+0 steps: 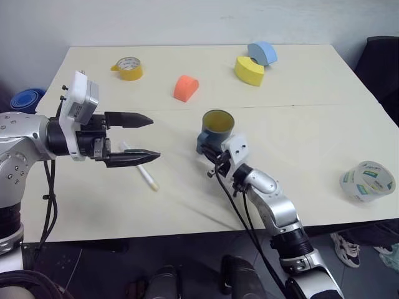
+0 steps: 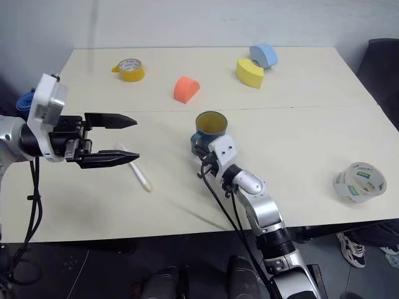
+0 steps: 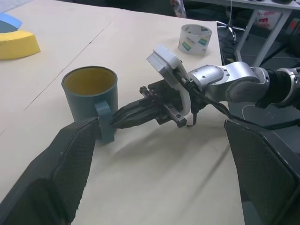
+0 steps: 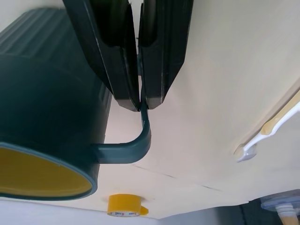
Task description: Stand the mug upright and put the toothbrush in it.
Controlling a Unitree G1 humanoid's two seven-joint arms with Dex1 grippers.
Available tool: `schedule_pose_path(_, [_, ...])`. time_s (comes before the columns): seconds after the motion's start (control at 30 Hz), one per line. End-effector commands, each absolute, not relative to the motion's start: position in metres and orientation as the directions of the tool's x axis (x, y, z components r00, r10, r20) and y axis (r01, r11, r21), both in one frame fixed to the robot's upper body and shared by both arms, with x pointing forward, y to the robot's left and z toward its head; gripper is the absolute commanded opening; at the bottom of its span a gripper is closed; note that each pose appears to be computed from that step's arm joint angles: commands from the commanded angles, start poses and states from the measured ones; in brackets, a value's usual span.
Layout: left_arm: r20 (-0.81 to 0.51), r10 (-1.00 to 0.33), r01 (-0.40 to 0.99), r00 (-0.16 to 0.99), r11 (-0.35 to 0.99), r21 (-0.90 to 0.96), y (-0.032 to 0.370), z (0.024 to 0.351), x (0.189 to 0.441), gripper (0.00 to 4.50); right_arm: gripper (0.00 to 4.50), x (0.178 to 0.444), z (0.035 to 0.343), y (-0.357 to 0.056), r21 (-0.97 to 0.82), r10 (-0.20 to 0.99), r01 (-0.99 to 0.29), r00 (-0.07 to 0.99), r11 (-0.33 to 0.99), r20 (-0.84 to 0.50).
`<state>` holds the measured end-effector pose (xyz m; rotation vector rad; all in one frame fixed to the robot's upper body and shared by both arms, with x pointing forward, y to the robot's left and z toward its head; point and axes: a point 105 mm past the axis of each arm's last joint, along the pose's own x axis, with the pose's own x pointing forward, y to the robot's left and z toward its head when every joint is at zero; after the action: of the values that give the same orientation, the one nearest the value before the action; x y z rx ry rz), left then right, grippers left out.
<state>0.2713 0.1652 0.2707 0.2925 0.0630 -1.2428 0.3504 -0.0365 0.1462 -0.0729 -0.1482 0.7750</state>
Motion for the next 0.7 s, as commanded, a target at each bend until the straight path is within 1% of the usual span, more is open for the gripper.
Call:
schedule_pose_path(0.03, [-0.218, -0.904, 0.925, 0.367, 0.329, 0.192, 0.165, 0.264, 0.267, 4.50, 1.00, 0.338, 0.147, -0.041, -0.136, 0.723, -0.711, 0.687, 0.690, 0.074])
schedule_pose_path(0.17, [-0.232, -0.881, 0.911, 0.412, 0.387, 0.146, 0.166, 0.249, 0.262, 4.50, 2.21, 0.332, 0.151, -0.055, -0.172, 0.714, -0.700, 0.699, 0.693, 0.033])
schedule_pose_path(0.2, [-0.235, -0.862, 0.893, 0.450, 0.430, 0.132, 0.167, 0.244, 0.261, 4.50, 2.48, 0.327, 0.154, -0.060, -0.178, 0.723, -0.709, 0.691, 0.682, 0.020])
schedule_pose_path(0.3, [-0.232, -0.804, 0.834, 0.548, 0.546, 0.079, 0.171, 0.236, 0.260, 4.50, 2.48, 0.313, 0.163, -0.074, -0.191, 0.749, -0.738, 0.662, 0.648, -0.015])
schedule_pose_path(0.37, [-0.257, -0.705, 0.734, 0.660, 0.679, 0.022, 0.183, 0.227, 0.259, 4.50, 2.48, 0.293, 0.176, -0.088, -0.171, 0.797, -0.789, 0.603, 0.589, -0.035])
schedule_pose_path(0.4, [-0.276, -0.635, 0.661, 0.721, 0.750, 0.002, 0.191, 0.222, 0.258, 4.50, 2.48, 0.281, 0.185, -0.093, -0.158, 0.830, -0.823, 0.557, 0.545, -0.038])
schedule_pose_path(0.43, [-0.288, -0.587, 0.610, 0.757, 0.792, -0.011, 0.197, 0.219, 0.257, 4.50, 2.48, 0.273, 0.191, -0.095, -0.149, 0.851, -0.845, 0.524, 0.513, -0.041])
schedule_pose_path(0.47, [-0.312, -0.519, 0.539, 0.796, 0.842, -0.028, 0.205, 0.213, 0.256, 4.50, 2.66, 0.267, 0.200, -0.099, -0.139, 0.868, -0.863, 0.495, 0.486, -0.043])
schedule_pose_path(0.53, [-0.354, -0.452, 0.462, 0.819, 0.885, -0.061, 0.210, 0.198, 0.248, 4.50, 3.04, 0.255, 0.217, -0.104, -0.122, 0.905, -0.901, 0.424, 0.417, -0.039])
schedule_pose_path(0.63, [-0.341, -0.356, 0.335, 0.870, 0.935, -0.121, 0.212, 0.184, 0.253, 4.50, 4.00, 0.251, 0.241, -0.103, -0.140, 0.929, -0.921, 0.371, 0.364, -0.019])
schedule_pose_path(0.67, [-0.344, -0.331, 0.301, 0.879, 0.943, -0.139, 0.211, 0.180, 0.256, 4.50, 4.41, 0.251, 0.248, -0.102, -0.150, 0.935, -0.925, 0.356, 0.350, -0.008])
schedule_pose_path(0.7, [-0.348, -0.317, 0.282, 0.882, 0.948, -0.149, 0.211, 0.178, 0.257, 4.50, 4.46, 0.251, 0.252, -0.101, -0.154, 0.938, -0.927, 0.345, 0.341, -0.001])
